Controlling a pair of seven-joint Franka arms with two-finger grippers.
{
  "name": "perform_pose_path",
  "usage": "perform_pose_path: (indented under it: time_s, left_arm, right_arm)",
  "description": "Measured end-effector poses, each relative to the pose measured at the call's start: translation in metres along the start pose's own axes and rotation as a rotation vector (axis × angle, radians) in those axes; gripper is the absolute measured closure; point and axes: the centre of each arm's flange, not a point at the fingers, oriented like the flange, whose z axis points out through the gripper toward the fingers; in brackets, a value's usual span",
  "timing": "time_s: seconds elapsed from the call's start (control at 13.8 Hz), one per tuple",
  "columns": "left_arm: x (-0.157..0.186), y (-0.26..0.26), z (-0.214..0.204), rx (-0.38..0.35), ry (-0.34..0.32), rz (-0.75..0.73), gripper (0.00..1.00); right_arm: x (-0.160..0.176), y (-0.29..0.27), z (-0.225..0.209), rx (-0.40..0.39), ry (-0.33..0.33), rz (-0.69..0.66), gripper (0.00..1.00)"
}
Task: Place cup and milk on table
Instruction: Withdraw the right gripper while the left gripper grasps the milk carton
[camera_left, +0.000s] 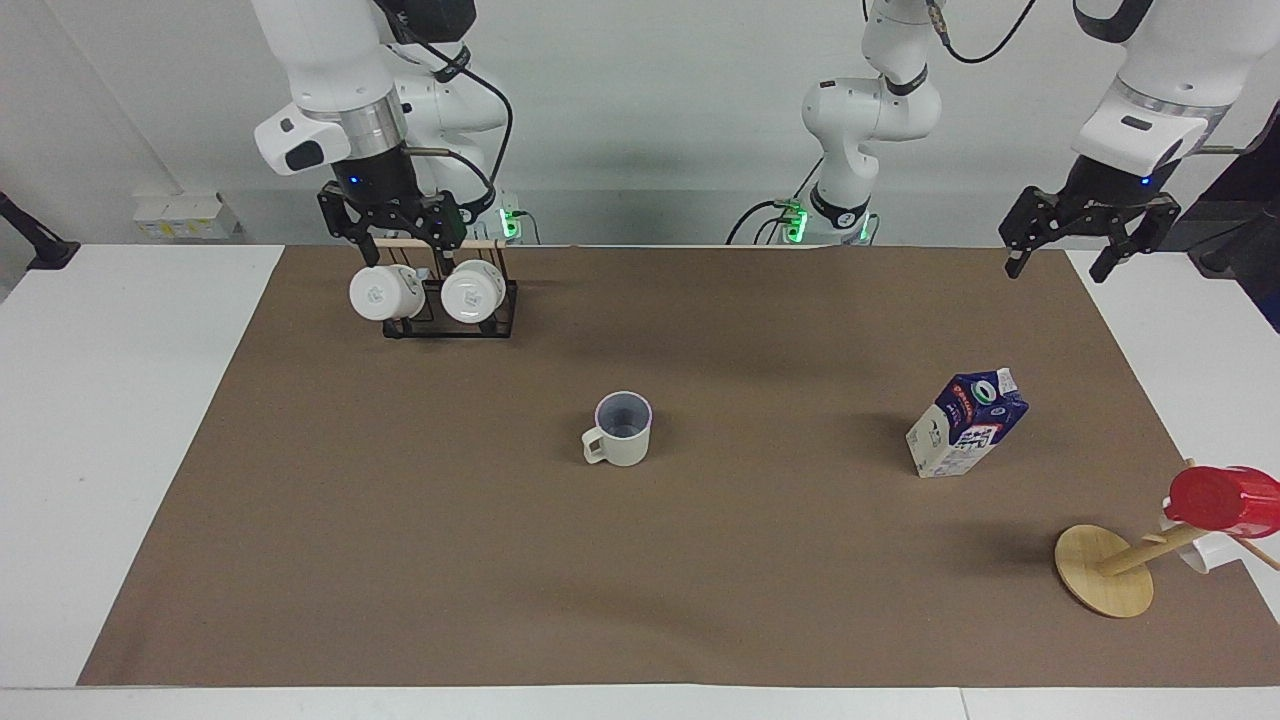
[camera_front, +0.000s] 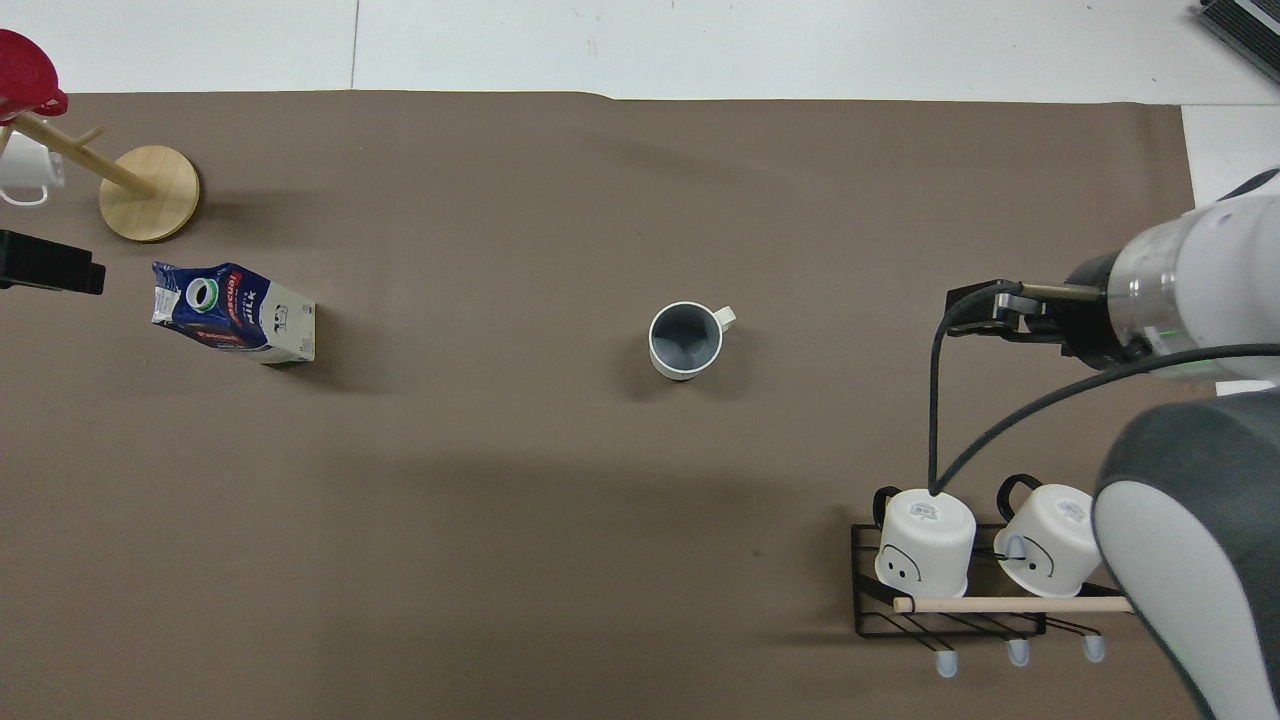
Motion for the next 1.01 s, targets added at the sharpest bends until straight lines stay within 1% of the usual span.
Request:
perform_pose_path:
  time_s: [0.22, 0.29, 0.43, 0.58, 0.72, 1.01]
  left_arm:
    - [0.009, 0.0, 0.039, 0.001, 0.003, 0.001, 0.0]
    - [0.011, -0.001, 0.052, 0.002, -0.001, 0.0, 0.0]
    - [0.014, -0.002, 0.077, 0.003, 0.005, -0.001, 0.0]
    - [0.014, -0.01, 0.094, 0.006, 0.006, -0.014, 0.0]
    - [0.014, -0.017, 0.107, 0.006, -0.01, -0.025, 0.0]
    - [0.015, -0.017, 0.131, 0.007, -0.016, -0.026, 0.0]
  right_arm:
    - [-0.005, 0.029, -0.034, 0.0, 0.006, 0.029, 0.0]
    - [-0.007, 0.04, -0.041, -0.001, 0.005, 0.041, 0.0]
    - [-0.007, 0.063, -0.047, 0.0, 0.007, 0.018, 0.0]
    - [-0.006, 0.075, -0.046, 0.0, 0.0, -0.011, 0.0]
    - [-0.006, 0.075, -0.039, -0.003, -0.015, -0.019, 0.0]
    - [-0.006, 0.074, -0.033, -0.005, -0.026, -0.028, 0.0]
